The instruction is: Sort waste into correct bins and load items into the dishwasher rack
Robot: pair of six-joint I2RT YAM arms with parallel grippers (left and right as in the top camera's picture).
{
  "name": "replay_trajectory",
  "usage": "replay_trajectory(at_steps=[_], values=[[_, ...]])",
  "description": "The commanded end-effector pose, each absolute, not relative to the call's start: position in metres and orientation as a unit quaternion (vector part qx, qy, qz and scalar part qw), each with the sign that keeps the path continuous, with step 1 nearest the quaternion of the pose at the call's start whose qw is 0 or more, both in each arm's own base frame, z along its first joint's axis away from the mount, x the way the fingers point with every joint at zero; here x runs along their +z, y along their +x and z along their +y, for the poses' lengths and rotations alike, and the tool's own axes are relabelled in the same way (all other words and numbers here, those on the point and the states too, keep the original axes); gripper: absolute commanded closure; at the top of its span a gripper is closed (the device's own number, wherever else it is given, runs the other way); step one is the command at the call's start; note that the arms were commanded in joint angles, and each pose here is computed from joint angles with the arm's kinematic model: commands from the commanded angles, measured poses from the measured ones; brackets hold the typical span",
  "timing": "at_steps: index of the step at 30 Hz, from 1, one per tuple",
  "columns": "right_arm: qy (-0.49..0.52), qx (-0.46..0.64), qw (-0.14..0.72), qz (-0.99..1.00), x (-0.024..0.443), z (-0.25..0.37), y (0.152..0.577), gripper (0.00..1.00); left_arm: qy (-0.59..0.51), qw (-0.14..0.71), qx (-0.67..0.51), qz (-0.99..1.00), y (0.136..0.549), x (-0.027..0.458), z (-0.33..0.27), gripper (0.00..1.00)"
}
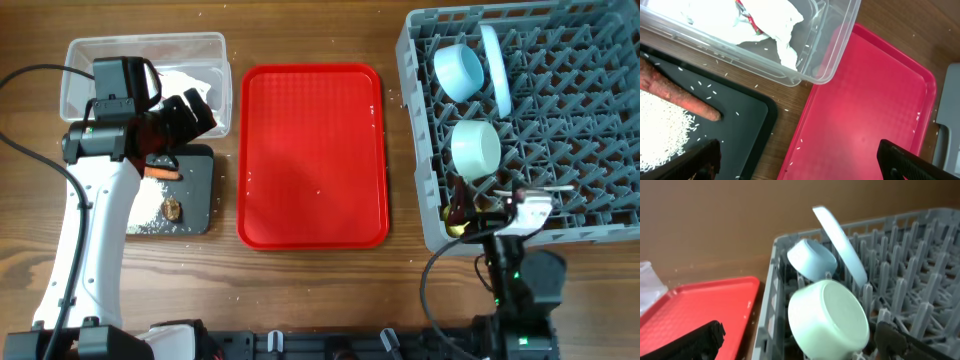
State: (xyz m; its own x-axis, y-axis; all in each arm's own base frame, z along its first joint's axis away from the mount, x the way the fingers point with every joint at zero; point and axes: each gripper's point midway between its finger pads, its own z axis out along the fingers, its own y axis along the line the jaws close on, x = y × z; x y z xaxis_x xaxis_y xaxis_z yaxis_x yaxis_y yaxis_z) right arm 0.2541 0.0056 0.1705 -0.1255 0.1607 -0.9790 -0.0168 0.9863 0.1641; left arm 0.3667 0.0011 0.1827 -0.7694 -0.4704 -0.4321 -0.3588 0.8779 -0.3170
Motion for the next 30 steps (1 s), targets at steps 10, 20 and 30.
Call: replay_trajectory(at_steps=[10,20,30], values=[[0.068,0.084,0.702,0.704,0.175,0.006,0.247,0.00,-0.228,0.262,-0.107,0.932,0.369,0.186,0.004,0.00],[0.068,0.084,0.702,0.704,0.175,0.006,0.247,0.00,-0.228,0.261,-0.107,0.932,0.369,0.185,0.004,0.00],[0.068,0.084,0.702,0.704,0.175,0.006,0.247,0.00,-0.147,0.466,-0.130,0.863,0.358,0.223,-0.016,0.00]])
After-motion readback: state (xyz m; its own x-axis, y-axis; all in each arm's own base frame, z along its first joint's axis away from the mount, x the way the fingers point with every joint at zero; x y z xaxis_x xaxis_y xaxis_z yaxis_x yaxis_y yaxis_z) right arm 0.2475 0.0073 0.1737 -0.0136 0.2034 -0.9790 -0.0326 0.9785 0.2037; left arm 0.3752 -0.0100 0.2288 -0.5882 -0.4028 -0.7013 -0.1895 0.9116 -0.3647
